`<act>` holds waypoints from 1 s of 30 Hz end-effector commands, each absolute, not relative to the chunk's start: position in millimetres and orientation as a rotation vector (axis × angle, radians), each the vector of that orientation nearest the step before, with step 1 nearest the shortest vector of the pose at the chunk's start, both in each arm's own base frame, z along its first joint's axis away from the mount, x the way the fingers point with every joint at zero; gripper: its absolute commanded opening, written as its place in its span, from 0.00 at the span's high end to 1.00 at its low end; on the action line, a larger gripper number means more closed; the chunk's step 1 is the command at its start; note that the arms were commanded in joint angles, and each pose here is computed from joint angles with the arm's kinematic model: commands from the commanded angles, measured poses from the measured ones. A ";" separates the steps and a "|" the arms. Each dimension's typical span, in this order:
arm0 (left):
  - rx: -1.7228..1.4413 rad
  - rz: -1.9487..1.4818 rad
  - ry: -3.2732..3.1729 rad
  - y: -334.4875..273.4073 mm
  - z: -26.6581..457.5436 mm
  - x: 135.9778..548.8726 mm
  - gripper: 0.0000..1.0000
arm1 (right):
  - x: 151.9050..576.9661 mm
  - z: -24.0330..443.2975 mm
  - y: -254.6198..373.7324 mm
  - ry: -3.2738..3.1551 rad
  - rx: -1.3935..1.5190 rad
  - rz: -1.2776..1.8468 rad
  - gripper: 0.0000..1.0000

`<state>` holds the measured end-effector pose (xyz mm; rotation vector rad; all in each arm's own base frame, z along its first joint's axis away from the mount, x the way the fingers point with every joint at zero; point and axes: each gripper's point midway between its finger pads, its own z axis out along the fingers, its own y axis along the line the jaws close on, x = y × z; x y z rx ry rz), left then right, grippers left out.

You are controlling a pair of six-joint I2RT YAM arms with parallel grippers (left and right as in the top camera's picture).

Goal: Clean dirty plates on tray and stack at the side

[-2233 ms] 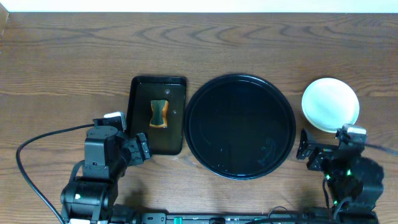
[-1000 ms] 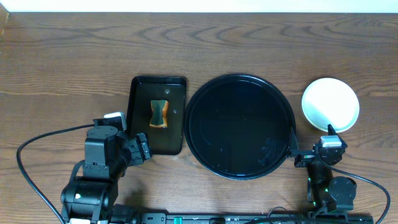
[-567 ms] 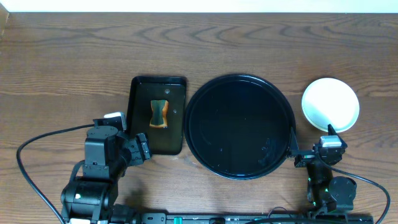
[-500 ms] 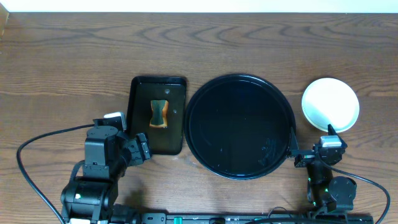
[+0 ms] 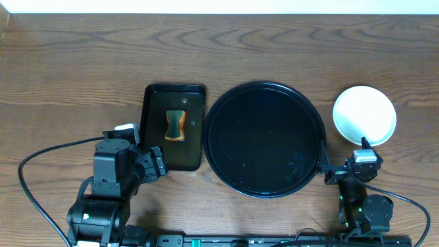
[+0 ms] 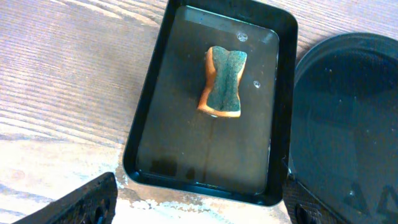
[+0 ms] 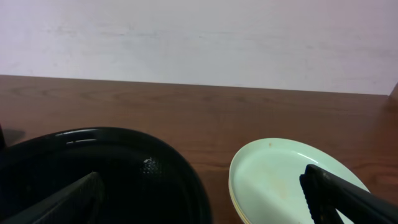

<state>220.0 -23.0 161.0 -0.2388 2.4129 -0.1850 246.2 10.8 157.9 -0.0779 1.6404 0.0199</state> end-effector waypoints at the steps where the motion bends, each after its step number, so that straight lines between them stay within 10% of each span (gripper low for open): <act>1: -0.219 -0.188 2.415 -24.1 160.9 220.0 0.14 | 245.9 157.5 11.6 1.639 -0.092 0.009 0.01; 30: -0.063 -0.063 1.566 -0.3 175.0 246.8 0.14 | 245.9 157.6 11.6 1.639 -0.092 0.009 0.01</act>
